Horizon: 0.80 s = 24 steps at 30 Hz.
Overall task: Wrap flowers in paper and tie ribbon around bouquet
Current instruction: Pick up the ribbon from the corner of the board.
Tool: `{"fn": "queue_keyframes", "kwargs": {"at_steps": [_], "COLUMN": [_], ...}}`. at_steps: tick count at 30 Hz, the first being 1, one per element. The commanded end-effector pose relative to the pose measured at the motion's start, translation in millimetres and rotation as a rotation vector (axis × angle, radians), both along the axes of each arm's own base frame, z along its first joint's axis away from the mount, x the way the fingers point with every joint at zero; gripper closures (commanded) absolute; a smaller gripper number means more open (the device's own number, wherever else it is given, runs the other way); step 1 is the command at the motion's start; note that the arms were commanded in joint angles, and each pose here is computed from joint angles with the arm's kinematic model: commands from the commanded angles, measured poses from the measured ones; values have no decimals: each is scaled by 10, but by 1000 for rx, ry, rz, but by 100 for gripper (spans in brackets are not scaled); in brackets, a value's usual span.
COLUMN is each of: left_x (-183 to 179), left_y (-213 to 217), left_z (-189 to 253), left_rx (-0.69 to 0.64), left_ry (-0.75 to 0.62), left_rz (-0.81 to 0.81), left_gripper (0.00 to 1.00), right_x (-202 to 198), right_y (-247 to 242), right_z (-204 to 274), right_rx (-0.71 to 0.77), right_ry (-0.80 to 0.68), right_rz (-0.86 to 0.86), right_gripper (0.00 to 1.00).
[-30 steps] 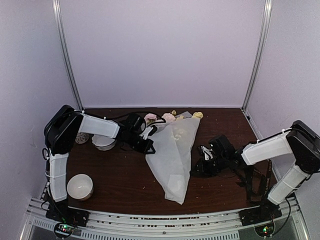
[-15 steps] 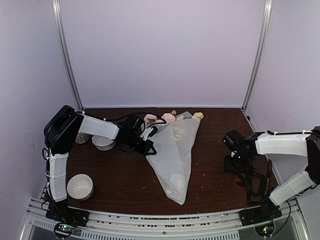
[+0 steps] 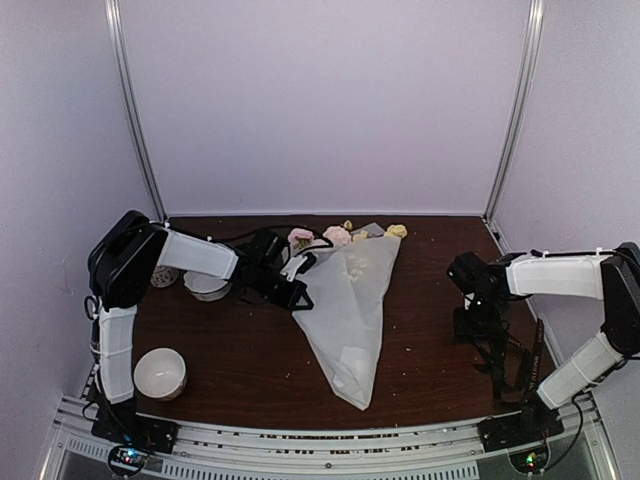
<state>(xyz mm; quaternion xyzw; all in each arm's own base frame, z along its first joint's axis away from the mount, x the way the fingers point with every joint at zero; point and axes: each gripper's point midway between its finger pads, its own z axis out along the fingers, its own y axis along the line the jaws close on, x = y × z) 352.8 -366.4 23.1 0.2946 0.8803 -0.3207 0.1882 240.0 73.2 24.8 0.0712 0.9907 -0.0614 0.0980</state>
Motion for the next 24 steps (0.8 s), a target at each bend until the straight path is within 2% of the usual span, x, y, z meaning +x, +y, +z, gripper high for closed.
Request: {"fn": "queue_keyframes", "kwargs": {"at_steps": [1,5,10,12,14,17,18,21,24], "left_x": [57,55,51,62,63,68,66,58,52], "left_y": [-12,-21,-24,-10,-12,-18,-17,-18,-3], "left_z": [130,137,119,125,129,136,133,131,116], "left_rx": [-20,-27,-28,-20,-19,-24,-24,-22,-9], "left_ry": [-45,-42,-34,-35,-35,-35,-34,-31,-33], "left_rz": [-15,-18,-18,-13,-13,-12,-12,-14,-19], "left_gripper": [100,100,100,100,100,100,100,100,100], "right_x": [163,99,32,8,16,68,121,422,990], "right_y": [-77,-145,29,92,187,343,415,641,756], "right_z": [411,198,-117,-223,-233,-168,-99,401,1771], "right_rx": [8,74,154,173,206,285,319,421,463], "right_ry": [-95,-39,71,132,160,157,137,9,-326], "right_rz": [-7,-69,-23,7,45,84,106,191,299], "right_gripper": [41,35,33,42,57,93,100,100,100]}}
